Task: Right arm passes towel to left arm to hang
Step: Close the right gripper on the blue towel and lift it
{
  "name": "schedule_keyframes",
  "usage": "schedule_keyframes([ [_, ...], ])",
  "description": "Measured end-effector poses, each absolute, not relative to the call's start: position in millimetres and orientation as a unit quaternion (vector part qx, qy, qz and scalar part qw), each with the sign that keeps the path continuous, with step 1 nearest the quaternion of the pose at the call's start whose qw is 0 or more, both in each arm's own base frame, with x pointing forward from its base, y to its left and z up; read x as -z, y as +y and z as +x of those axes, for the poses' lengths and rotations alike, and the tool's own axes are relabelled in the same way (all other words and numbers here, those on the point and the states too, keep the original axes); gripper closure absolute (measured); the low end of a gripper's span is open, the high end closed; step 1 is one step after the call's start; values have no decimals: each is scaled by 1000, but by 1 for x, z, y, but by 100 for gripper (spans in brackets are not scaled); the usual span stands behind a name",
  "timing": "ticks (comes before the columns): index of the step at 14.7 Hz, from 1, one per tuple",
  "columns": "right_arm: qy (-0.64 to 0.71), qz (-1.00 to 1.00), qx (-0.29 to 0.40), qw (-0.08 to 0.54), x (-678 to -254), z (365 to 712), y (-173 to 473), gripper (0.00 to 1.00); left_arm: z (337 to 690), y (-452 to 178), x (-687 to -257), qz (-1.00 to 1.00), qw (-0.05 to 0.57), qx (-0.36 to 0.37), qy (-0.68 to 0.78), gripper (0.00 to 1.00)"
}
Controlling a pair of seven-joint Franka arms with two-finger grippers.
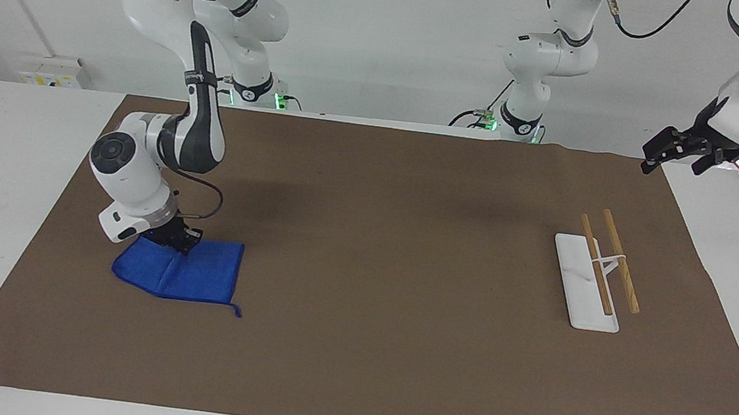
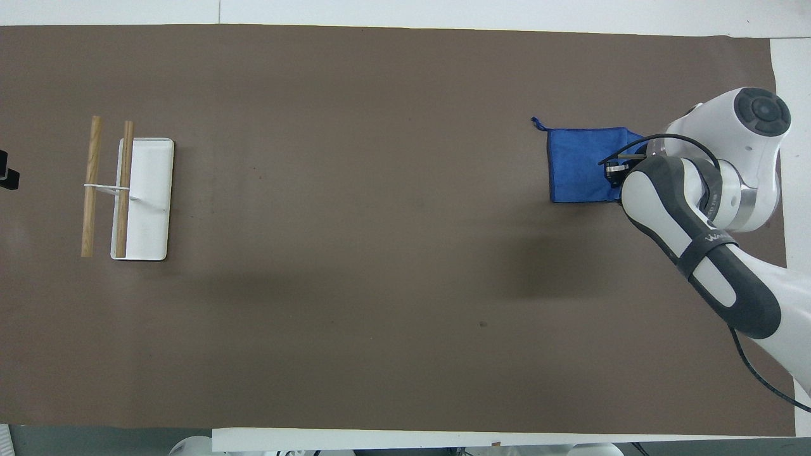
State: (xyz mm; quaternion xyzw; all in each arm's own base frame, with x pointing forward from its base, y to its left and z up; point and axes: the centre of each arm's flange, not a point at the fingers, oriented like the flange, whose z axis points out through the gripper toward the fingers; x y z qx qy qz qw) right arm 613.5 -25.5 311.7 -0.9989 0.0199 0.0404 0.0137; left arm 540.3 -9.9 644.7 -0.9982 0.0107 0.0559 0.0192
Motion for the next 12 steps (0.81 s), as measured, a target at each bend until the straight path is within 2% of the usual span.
schedule_keyframes([
  [2,4,-998,-49,26,-353,628,4,93,540,-10,-645,-998,19,-56,11,0],
  [6,66,-989,-47,126,-433,638,95,93,536,-9,-642,-997,19,-70,9,0],
  [9,140,-966,-75,205,-451,631,151,93,531,-6,-639,-996,21,-81,-13,0],
  [12,200,-934,-106,276,-462,622,207,93,526,-10,-632,-991,29,-84,-95,0],
])
